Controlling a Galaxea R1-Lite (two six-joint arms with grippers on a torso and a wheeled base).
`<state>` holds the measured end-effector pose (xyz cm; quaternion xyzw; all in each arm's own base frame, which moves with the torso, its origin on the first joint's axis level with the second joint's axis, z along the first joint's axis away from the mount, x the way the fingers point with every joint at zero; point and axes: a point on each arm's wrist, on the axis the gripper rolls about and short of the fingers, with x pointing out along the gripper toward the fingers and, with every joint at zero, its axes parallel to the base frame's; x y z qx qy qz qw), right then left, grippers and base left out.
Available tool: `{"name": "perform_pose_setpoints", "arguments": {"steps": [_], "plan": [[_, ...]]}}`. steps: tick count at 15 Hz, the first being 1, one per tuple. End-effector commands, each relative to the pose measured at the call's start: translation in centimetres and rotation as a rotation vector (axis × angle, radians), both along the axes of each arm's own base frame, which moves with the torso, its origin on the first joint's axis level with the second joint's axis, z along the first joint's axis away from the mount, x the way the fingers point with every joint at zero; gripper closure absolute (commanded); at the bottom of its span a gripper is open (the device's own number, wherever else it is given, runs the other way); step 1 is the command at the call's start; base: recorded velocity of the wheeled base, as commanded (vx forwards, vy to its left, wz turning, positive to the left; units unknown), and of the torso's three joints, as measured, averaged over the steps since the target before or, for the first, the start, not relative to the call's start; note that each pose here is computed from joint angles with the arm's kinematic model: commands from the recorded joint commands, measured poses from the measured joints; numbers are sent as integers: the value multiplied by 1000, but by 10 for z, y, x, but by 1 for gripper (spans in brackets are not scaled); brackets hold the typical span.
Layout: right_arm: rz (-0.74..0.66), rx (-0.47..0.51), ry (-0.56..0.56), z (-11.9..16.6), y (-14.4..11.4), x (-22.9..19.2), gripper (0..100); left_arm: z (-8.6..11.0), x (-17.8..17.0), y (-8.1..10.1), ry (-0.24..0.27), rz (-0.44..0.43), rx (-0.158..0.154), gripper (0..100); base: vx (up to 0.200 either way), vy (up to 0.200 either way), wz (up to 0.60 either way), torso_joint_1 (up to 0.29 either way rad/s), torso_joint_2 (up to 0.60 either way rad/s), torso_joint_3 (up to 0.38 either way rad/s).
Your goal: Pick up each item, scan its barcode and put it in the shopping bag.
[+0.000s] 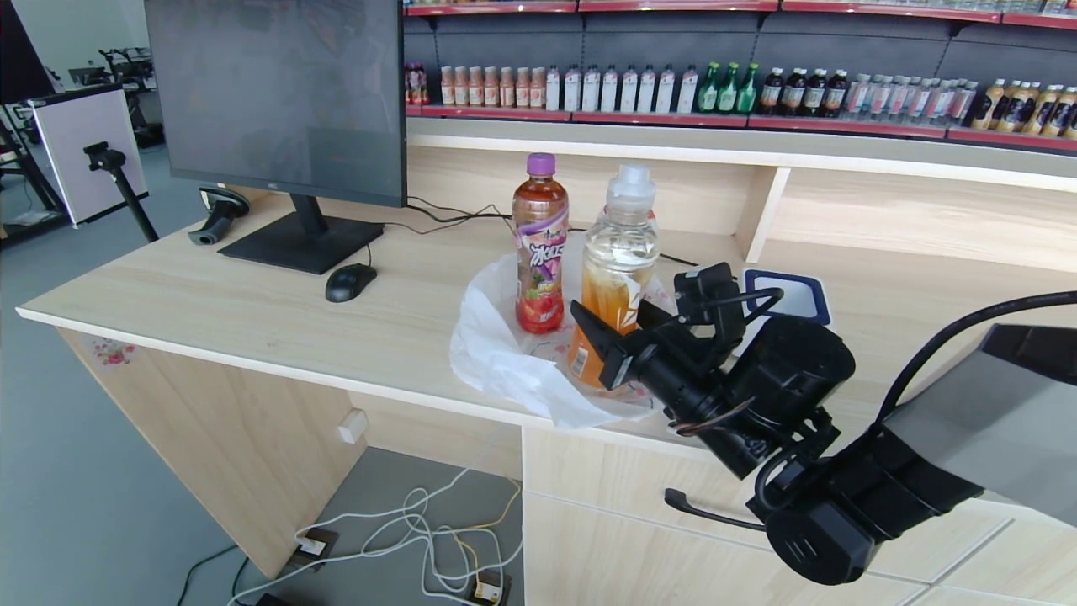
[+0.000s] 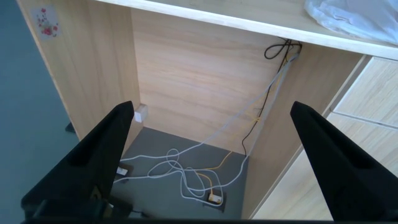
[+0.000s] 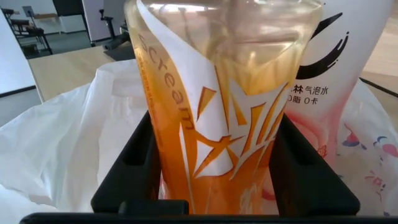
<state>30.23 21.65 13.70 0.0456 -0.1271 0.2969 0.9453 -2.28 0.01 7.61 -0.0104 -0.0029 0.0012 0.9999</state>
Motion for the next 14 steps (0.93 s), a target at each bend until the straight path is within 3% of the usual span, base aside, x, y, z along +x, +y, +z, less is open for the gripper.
{"name": "perform_pose_setpoints", "arguments": {"steps": [1,4,5,9,14], "plan": [[5,-4,17,-4,0,-2,100,0,0,0,0,1,-1,0,0,0,0,0,0,0],[6,-13,29,-7,-1,-3,100,0,0,0,1,1,-1,0,0,0,0,0,0,0],[5,-13,29,-7,-1,-3,0,0,0,0,0,1,-1,0,0,0,0,0,0,0],[15,-35,59,-14,-2,-11,0,0,0,0,0,1,-1,0,0,0,0,0,0,0],[15,11,-3,14,-9,-21,0,0,0,0,0,1,-1,0,0,0,0,0,0,0]]}}
